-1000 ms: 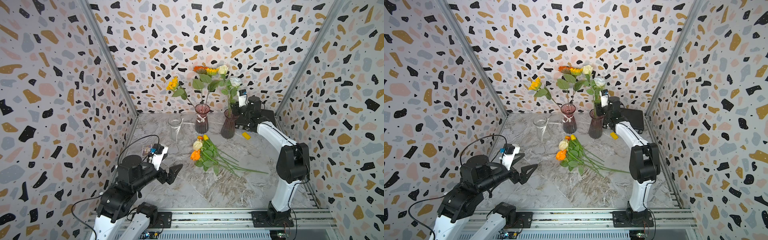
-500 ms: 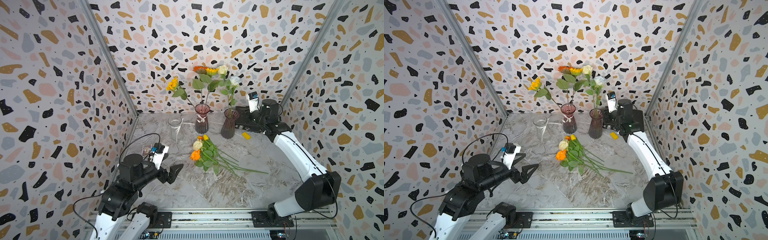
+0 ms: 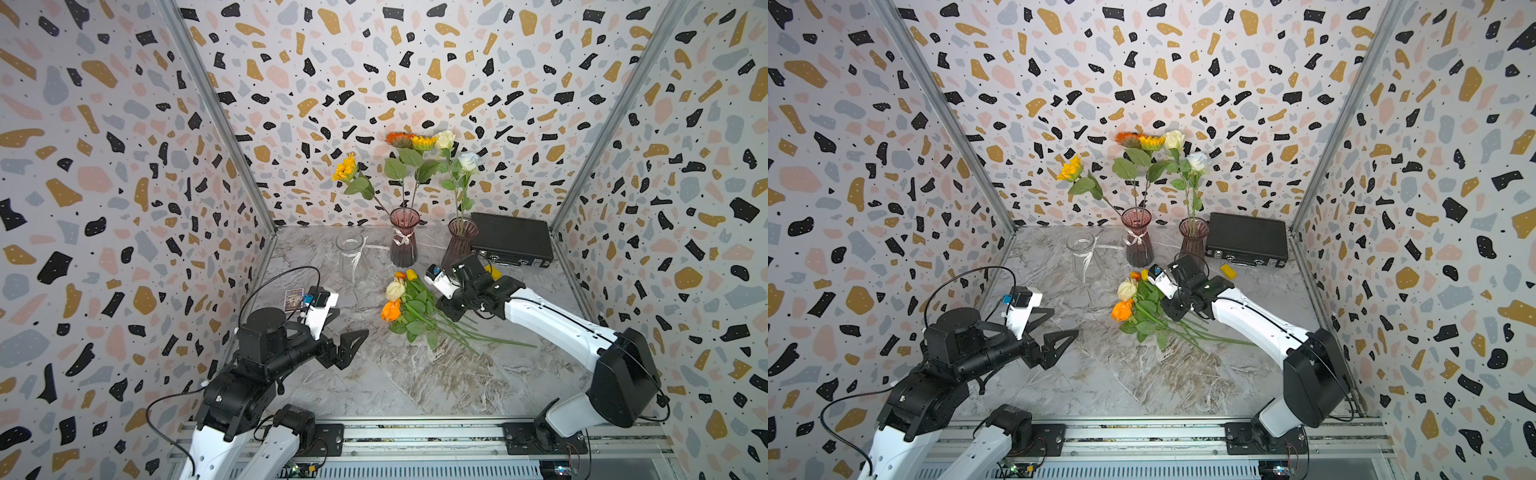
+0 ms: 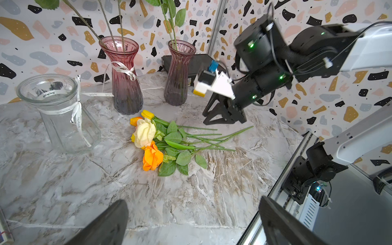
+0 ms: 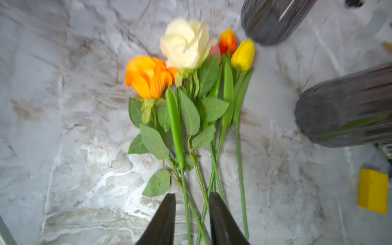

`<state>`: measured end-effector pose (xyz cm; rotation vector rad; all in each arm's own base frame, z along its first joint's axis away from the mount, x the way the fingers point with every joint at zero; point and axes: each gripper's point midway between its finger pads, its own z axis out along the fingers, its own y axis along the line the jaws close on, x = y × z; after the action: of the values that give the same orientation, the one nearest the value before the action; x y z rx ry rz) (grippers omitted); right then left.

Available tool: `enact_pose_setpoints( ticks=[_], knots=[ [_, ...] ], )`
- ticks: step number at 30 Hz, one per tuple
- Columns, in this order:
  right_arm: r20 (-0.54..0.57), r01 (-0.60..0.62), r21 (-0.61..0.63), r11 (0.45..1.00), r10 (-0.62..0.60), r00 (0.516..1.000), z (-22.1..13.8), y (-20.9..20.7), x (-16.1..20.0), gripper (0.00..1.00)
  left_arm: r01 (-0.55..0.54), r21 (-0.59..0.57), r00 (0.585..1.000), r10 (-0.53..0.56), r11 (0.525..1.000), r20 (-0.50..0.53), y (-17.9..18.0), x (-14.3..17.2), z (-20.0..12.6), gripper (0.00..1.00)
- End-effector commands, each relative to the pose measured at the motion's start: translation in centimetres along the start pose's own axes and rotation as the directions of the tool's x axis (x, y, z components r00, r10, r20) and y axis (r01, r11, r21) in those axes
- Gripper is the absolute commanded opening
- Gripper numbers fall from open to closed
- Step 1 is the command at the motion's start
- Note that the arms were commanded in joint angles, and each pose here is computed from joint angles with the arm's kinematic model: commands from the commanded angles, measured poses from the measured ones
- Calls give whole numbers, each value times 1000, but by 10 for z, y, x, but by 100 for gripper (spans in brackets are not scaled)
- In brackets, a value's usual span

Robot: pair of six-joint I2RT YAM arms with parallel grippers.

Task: Arrange the flowers in different vases according to their variety
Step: Insert the flower into the vase, then pick up the flower at the center of the board.

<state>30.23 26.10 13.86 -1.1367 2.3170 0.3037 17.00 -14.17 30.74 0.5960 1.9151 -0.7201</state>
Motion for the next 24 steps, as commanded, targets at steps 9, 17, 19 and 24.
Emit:
enact_pose_setpoints(
  ticks=[9,17,19,24],
  knots=[
    [-143,20,12,1000,-19,990,50,6,30,22,-21,12,998,20,1000,53,-6,-11,-6,99],
    [-171,39,-39,998,-45,984,71,20,30,23,-16,4,999,16,1000,39,-3,-7,-3,99],
    [-180,45,-42,998,-52,982,76,22,30,23,-17,2,999,17,1000,38,-2,-6,-2,100],
    [-179,52,-39,998,-59,982,84,21,24,22,-20,-9,999,20,1000,33,-1,-5,-3,99]
  ],
)
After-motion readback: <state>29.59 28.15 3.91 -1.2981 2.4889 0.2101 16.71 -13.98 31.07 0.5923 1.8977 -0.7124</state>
